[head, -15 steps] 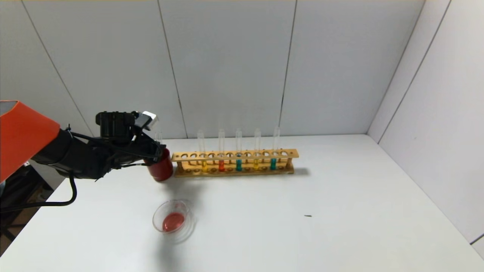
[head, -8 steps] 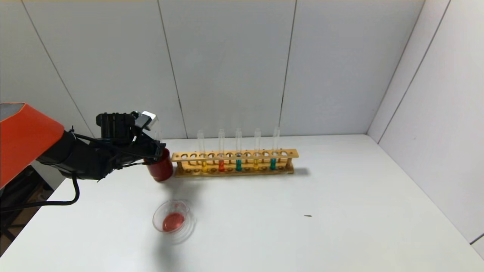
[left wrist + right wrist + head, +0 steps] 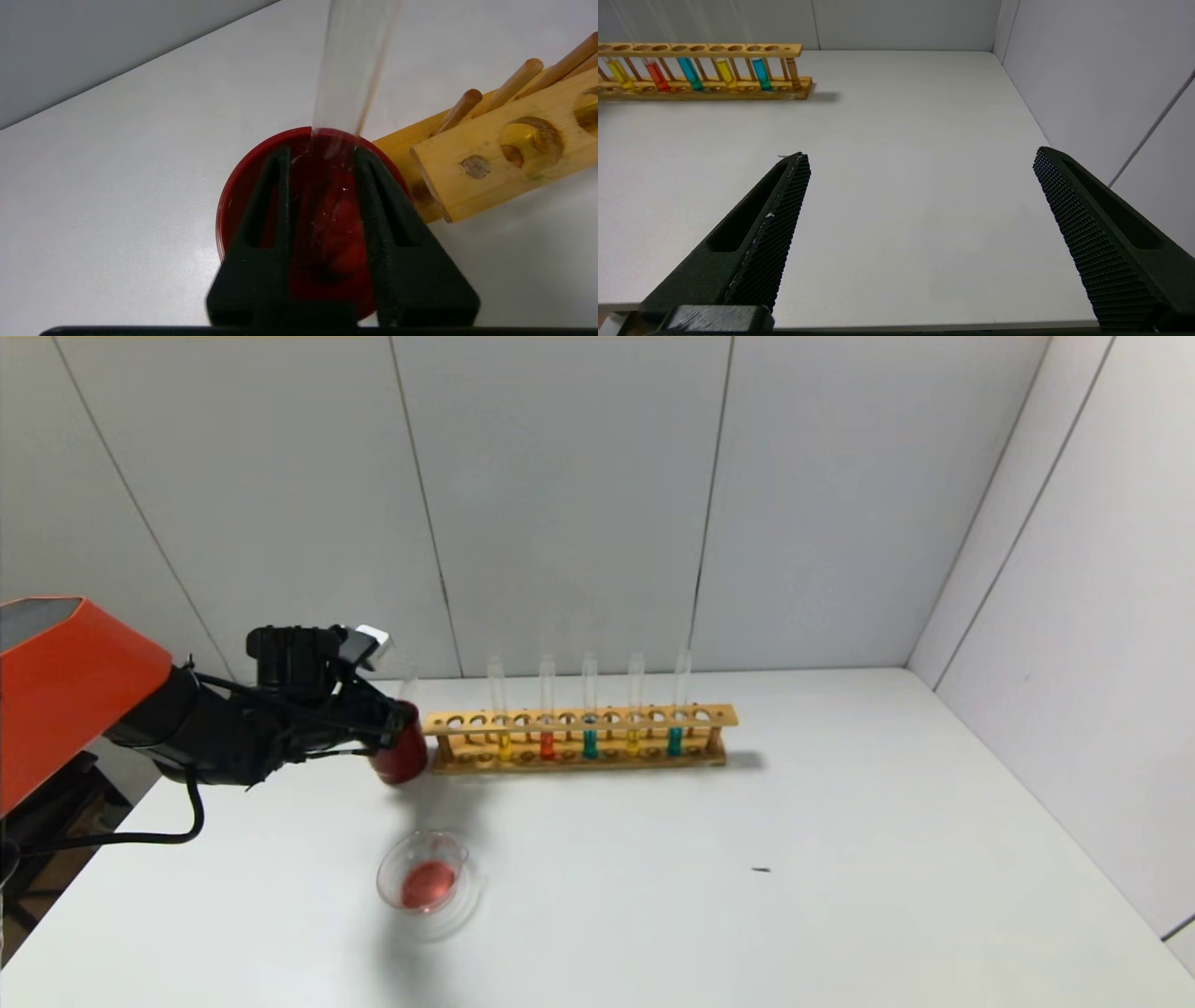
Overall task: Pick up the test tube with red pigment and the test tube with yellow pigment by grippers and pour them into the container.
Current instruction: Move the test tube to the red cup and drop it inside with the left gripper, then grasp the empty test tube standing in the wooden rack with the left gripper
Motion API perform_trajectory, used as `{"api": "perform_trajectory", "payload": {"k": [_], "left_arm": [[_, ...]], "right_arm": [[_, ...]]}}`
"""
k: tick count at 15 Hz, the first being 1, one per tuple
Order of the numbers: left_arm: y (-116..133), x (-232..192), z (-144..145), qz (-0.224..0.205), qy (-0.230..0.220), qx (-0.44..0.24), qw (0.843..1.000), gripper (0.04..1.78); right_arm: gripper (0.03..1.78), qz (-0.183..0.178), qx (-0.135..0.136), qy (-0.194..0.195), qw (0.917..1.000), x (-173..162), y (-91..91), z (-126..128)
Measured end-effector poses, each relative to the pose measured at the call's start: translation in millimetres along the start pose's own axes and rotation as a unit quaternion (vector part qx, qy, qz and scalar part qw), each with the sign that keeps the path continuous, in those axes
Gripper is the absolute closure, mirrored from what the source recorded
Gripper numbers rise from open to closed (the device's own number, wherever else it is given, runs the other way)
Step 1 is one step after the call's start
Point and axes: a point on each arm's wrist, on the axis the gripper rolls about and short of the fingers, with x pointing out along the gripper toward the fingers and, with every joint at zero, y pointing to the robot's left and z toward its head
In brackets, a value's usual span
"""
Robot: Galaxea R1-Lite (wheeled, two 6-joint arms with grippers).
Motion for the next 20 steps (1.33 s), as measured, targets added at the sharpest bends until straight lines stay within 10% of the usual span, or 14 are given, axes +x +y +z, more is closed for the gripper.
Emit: {"api": "perform_trajectory", "payload": {"k": [8,20], "left_arm": [[-1,0,-6,0.01,-0.012,0.005,1.0,0.2],[7,-13,-5,0.018,-0.018,0.002,1.0,0.12]], "right_arm": [[0.06,0.0,0.0,0.0,1.0,0,0.0,0],[0.06,0.0,0.0,0.0,1.0,0,0.0,0]]}}
